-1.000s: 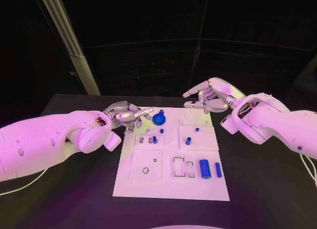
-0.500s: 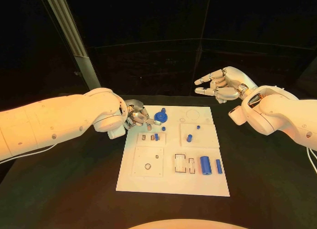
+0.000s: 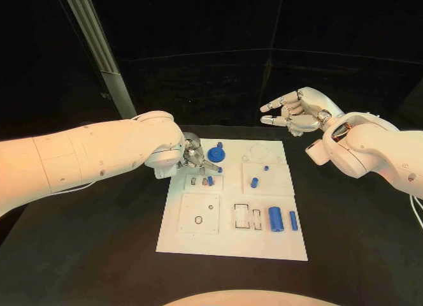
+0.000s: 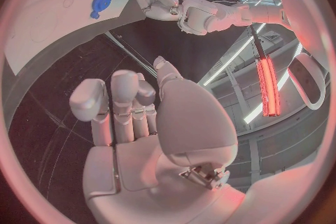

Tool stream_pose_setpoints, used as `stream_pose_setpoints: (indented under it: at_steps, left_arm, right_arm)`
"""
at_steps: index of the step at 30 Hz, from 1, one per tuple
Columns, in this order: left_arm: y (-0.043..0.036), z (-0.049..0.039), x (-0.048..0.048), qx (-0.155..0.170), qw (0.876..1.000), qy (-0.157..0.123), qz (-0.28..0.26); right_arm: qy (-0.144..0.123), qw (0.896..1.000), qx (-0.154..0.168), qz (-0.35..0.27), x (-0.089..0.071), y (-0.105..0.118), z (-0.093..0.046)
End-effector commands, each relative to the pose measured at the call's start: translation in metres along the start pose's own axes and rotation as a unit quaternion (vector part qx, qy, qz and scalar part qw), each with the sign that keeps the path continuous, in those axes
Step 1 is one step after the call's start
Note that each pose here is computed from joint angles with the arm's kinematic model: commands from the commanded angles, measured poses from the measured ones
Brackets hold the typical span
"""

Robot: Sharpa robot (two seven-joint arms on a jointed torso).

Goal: Assemble the parts on the task board

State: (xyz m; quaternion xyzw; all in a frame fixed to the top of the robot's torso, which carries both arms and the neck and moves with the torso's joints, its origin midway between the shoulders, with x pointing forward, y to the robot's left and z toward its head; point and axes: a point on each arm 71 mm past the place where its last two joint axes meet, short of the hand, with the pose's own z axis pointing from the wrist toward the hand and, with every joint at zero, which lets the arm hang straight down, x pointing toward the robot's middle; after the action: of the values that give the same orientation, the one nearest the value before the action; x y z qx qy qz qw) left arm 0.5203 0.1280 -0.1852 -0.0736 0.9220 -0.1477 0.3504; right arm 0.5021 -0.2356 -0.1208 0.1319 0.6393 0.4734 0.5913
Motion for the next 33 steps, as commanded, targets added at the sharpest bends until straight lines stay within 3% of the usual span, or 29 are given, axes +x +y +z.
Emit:
stream_pose_setpoints:
  at_steps: [1,10,33]
  left_arm:
    - [-0.0004,0.0018,0.0004,-0.024,0.999,0.014,0.025]
    - [-0.0082,0.0058,0.0025,-0.029,0.998,0.026,0.039]
    - [-0.0132,0.0124,0.0065,-0.040,0.997,0.043,0.056]
  right_arm:
    - [0.008,1.000,-0.001,-0.002,0.001,0.001,0.001]
    - [0.012,1.000,0.001,-0.002,0.002,0.000,0.003]
    - [0.018,1.000,0.004,-0.001,0.004,0.000,0.005]
